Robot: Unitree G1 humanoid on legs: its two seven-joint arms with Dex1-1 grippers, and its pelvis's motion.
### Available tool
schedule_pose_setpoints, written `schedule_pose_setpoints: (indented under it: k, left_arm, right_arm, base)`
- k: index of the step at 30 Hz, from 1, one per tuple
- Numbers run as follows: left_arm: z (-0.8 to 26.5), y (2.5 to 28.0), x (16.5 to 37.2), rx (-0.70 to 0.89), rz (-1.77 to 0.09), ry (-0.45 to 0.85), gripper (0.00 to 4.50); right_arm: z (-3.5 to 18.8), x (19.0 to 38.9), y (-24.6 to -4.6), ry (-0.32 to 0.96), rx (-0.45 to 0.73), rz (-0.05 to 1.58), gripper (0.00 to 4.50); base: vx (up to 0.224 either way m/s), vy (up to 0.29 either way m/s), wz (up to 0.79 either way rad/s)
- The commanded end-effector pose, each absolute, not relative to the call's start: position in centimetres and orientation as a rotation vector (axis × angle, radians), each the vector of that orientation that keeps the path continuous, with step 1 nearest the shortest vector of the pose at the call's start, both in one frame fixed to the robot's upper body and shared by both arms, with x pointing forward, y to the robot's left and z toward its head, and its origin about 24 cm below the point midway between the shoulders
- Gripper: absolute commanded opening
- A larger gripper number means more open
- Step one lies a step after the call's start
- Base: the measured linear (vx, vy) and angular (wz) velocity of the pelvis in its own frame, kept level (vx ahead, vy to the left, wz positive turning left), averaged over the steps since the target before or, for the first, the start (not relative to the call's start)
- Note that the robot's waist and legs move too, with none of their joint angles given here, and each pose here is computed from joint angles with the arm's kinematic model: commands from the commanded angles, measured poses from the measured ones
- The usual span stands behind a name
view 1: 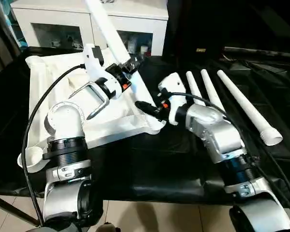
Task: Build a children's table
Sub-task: Pick table leg
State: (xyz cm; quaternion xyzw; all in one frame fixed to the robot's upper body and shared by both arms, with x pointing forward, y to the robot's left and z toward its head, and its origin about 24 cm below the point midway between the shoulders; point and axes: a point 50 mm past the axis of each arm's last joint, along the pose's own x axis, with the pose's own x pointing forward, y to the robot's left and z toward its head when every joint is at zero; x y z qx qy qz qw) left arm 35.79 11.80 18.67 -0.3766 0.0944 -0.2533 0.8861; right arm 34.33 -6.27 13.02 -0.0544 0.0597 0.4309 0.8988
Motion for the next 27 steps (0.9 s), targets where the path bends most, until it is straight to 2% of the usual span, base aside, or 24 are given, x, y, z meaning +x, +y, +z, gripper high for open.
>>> schedule_pose_setpoints:
  k: [1, 7, 8, 14, 16, 18, 20, 24, 27]
  left_arm:
    - [19.2, 10.9, 35.6, -0.743, -0.555, 0.196, 2.71]
    - [19.2, 10.9, 35.6, -0.743, -0.555, 0.196, 2.71]
    - [19.1, 11.0, 35.6, -0.730, -0.537, 0.195, 2.41]
    - [19.1, 11.2, 35.8, -0.687, -0.524, 0.168, 2.08]
    - [19.1, 11.1, 35.7, -0.684, -0.528, 0.165, 1.99]
    - [19.3, 11.1, 35.7, -0.668, -0.535, 0.149, 1.95]
    - [19.7, 11.3, 35.8, -0.620, -0.532, 0.120, 1.91]
    - [20.5, 11.7, 35.8, -0.531, -0.573, 0.092, 1.87]
    - [21.0, 11.9, 35.4, -0.439, -0.650, 0.093, 1.85]
  right_arm:
    - [13.3, 34.8, -6.4, 0.138, -0.134, 0.850, 1.87]
    - [13.3, 34.8, -6.4, 0.138, -0.134, 0.850, 1.87]
    - [13.4, 34.9, -6.3, 0.136, -0.134, 0.847, 1.86]
    - [14.0, 34.8, -5.8, 0.100, -0.139, 0.887, 1.86]
    - [14.0, 34.7, -5.8, 0.096, -0.128, 0.900, 2.42]
    - [14.3, 34.6, -6.0, 0.089, -0.097, 0.922, 2.58]
    - [15.1, 35.0, -7.1, 0.064, -0.098, 0.935, 2.77]
    - [16.9, 35.4, -9.5, 0.050, 0.000, 0.997, 3.02]
    - [17.9, 35.0, -12.1, 0.107, 0.093, 1.123, 3.02]
  base:
    - [0.000, 0.000, 0.00]
    - [0.000, 0.000, 0.00]
    - [0.000, 0.000, 0.00]
    - [0.000, 0.000, 0.00]
    - [0.000, 0.000, 0.00]
    - [0.000, 0.000, 0.00]
    - [0.000, 0.000, 0.00]
    - [0.000, 0.000, 0.00]
    - [0.000, 0.000, 0.00]
